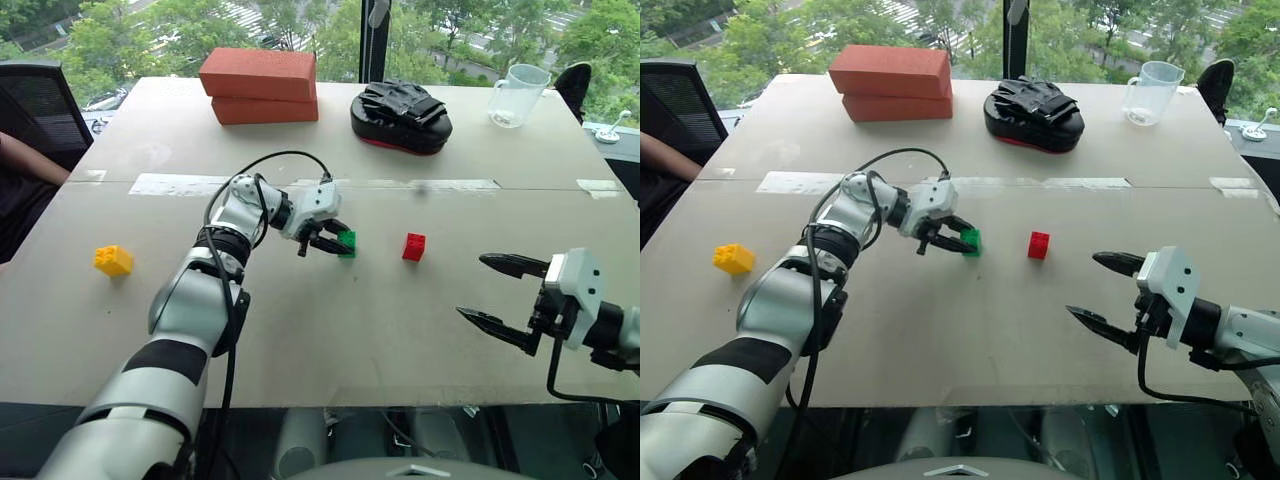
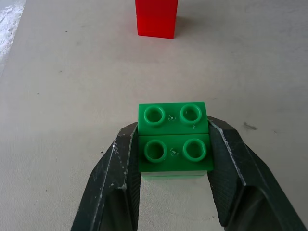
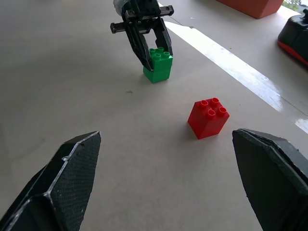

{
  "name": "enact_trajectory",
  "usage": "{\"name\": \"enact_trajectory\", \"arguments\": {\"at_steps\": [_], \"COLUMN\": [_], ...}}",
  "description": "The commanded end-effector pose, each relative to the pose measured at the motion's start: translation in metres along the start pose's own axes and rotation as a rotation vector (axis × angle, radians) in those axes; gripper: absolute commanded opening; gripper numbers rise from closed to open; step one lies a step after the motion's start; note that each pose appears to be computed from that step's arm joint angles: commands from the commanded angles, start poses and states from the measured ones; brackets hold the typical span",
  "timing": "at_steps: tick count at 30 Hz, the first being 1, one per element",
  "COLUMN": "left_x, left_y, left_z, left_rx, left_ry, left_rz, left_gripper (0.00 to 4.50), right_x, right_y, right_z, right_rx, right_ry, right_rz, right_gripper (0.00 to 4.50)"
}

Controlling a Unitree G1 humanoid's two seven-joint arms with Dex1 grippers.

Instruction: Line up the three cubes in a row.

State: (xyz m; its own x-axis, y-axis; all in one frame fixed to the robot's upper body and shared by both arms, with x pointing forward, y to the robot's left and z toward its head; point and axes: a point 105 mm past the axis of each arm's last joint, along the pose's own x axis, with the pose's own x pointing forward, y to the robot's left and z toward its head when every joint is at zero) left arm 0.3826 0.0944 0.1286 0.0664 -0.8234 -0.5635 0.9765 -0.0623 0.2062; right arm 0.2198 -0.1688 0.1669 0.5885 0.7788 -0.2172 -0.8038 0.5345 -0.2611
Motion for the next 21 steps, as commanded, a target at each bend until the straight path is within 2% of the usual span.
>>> {"name": "enact_trajectory", "arguments": {"at_steps": [1, 3, 4, 7, 10, 15, 17, 19, 21], "left_x": [-0.002, -0.001, 0.000, -0.001, -0.013, -0.058, -0.089, -0.133, -0.161], "left_y": [0.008, 0.009, 0.009, 0.010, 0.011, 0.007, 0.000, -0.012, -0.021], "left_z": [0.013, 0.013, 0.012, 0.014, 0.016, 0.012, 0.008, -0.001, -0.005], "left_rx": [0.055, 0.061, 0.057, 0.053, 0.037, -0.024, -0.090, -0.190, -0.279], "left_ry": [-0.004, 0.003, 0.003, -0.010, -0.044, -0.112, -0.165, -0.232, -0.268], "left_rz": [0.029, 0.041, 0.036, 0.047, 0.055, 0.084, 0.155, 0.373, 0.583], "left_gripper": [1.28, 1.28, 1.79, 2.76, 4.14, 4.14, 4.14, 4.14, 4.14], "right_x": [-0.004, -0.004, -0.004, -0.003, -0.002, 0.005, 0.012, 0.024, 0.032], "right_y": [0.001, 0.002, 0.002, 0.003, 0.004, 0.004, 0.004, 0.004, 0.004], "right_z": [0.011, 0.012, 0.013, 0.014, 0.016, 0.020, 0.023, 0.029, 0.032], "right_rx": [-0.041, -0.042, -0.042, -0.040, -0.037, -0.034, -0.034, -0.034, -0.026], "right_ry": [-0.014, -0.013, -0.013, -0.014, -0.022, -0.056, -0.087, -0.135, -0.161], "right_rz": [-0.008, -0.008, -0.007, -0.003, 0.008, 0.048, 0.083, 0.137, 0.167], "right_gripper": [4.50, 4.50, 4.50, 4.50, 4.50, 4.50, 4.50, 4.50, 4.50]}}
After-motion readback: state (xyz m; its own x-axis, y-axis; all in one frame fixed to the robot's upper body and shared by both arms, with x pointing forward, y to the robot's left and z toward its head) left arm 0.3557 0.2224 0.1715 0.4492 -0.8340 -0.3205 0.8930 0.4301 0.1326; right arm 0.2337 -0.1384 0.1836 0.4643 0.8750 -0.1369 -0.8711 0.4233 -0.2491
